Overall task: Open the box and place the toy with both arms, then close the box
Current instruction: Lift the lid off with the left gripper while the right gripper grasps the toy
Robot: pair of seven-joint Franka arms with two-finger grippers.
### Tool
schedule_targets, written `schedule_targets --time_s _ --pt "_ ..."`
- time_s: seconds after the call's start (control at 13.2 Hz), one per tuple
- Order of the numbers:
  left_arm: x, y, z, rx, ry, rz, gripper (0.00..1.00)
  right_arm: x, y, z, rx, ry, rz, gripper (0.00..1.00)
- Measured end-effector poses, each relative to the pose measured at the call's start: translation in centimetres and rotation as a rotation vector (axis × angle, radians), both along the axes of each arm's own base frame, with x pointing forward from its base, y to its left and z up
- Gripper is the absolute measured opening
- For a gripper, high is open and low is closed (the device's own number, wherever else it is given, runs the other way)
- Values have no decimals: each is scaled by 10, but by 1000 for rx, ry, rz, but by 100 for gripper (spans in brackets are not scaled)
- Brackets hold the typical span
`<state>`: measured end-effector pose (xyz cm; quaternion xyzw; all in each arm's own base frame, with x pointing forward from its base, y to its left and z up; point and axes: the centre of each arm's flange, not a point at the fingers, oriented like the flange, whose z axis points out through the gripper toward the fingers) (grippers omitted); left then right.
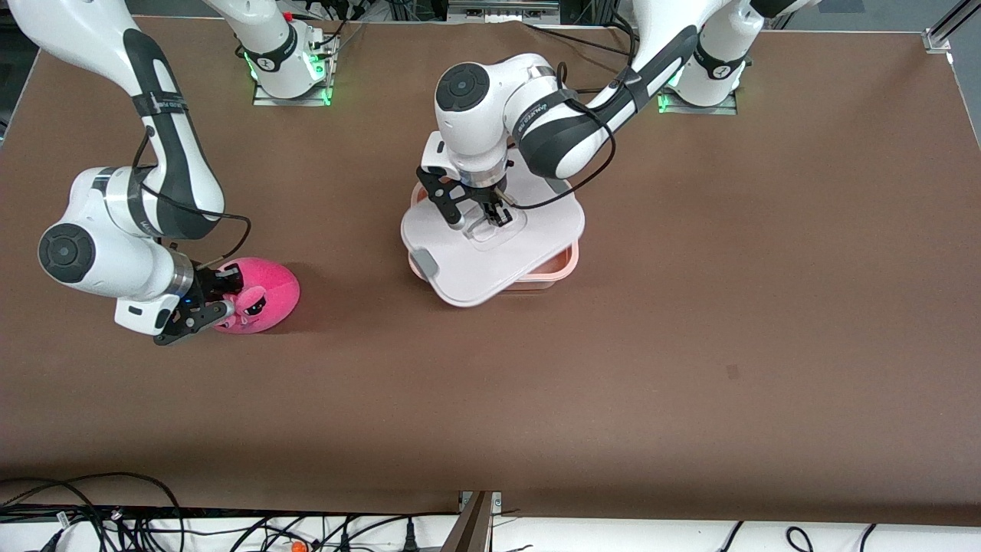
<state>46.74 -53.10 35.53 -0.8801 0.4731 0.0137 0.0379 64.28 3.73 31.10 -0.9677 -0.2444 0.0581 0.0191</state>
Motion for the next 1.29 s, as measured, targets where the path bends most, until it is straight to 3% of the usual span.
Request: schedule_targets --time_s 0.38,0.61,0.99,1.29 --pt "-4 6 17 48 8 -7 7 6 19 24 16 -30 133 9" --pt "6 24 39 69 22 -50 7 9 27 62 29 9 190 9" --pt "99 132 93 -47 122 -17 7 -4 103 127 75 69 382 9" --pt "156 241 94 -94 197 15 7 -41 214 154 -10 32 636 9"
